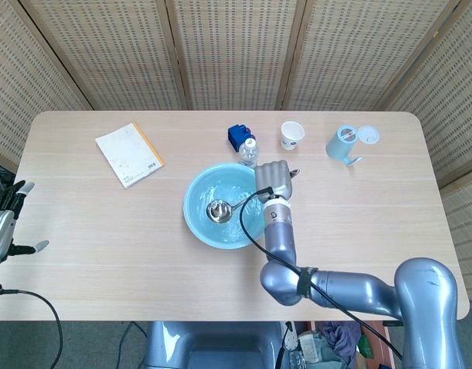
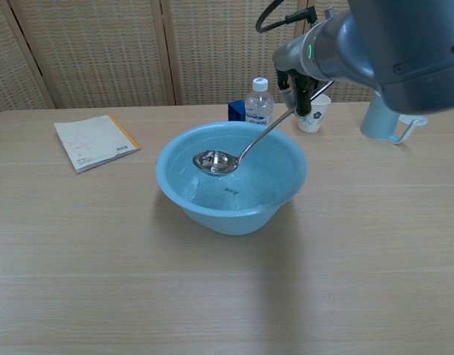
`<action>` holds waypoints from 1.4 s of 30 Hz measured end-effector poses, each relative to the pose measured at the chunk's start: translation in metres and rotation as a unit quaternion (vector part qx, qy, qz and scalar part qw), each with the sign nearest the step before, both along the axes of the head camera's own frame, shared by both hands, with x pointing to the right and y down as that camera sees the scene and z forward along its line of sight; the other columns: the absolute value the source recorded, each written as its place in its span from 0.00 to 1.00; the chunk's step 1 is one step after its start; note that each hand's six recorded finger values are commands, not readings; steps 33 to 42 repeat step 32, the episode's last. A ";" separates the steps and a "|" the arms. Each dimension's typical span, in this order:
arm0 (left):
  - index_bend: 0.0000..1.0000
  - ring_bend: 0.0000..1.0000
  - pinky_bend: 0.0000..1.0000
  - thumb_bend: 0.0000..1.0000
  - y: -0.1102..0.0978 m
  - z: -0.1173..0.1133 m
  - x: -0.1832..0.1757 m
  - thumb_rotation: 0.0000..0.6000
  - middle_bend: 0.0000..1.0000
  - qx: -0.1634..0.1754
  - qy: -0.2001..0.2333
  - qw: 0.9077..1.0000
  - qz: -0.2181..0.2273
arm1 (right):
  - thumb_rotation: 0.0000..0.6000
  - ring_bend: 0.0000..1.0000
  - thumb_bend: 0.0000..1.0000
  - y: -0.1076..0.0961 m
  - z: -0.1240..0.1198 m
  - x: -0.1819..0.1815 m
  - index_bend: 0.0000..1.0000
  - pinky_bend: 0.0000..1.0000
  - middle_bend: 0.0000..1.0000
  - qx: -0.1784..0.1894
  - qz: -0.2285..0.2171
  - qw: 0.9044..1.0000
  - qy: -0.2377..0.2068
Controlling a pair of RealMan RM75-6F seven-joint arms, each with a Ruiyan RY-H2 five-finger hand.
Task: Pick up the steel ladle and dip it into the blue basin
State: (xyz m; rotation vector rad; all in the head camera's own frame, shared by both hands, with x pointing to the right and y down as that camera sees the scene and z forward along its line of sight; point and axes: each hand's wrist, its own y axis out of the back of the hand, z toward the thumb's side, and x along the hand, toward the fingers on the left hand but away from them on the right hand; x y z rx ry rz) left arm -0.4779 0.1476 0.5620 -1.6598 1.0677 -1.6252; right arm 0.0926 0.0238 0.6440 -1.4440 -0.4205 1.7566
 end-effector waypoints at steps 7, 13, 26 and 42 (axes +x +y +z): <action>0.00 0.00 0.00 0.00 0.000 0.001 -0.001 1.00 0.00 -0.001 -0.001 1.000 -0.001 | 1.00 0.94 0.88 -0.006 -0.008 -0.001 0.75 1.00 0.95 0.020 -0.001 1.000 -0.005; 0.00 0.00 0.00 0.00 0.000 0.001 -0.001 1.00 0.00 -0.002 -0.001 1.000 -0.001 | 1.00 0.94 0.88 -0.012 -0.013 0.000 0.75 1.00 0.95 0.044 -0.004 0.999 -0.002; 0.00 0.00 0.00 0.00 0.001 0.001 0.000 1.00 0.00 -0.002 0.000 1.000 0.001 | 1.00 0.94 0.88 -0.021 -0.023 0.002 0.75 1.00 0.95 0.093 -0.011 0.996 -0.003; 0.00 0.00 0.00 0.00 0.001 0.001 0.001 1.00 0.00 -0.002 0.001 1.000 0.002 | 1.00 0.94 0.88 -0.020 -0.023 0.003 0.75 1.00 0.95 0.107 -0.018 0.994 0.000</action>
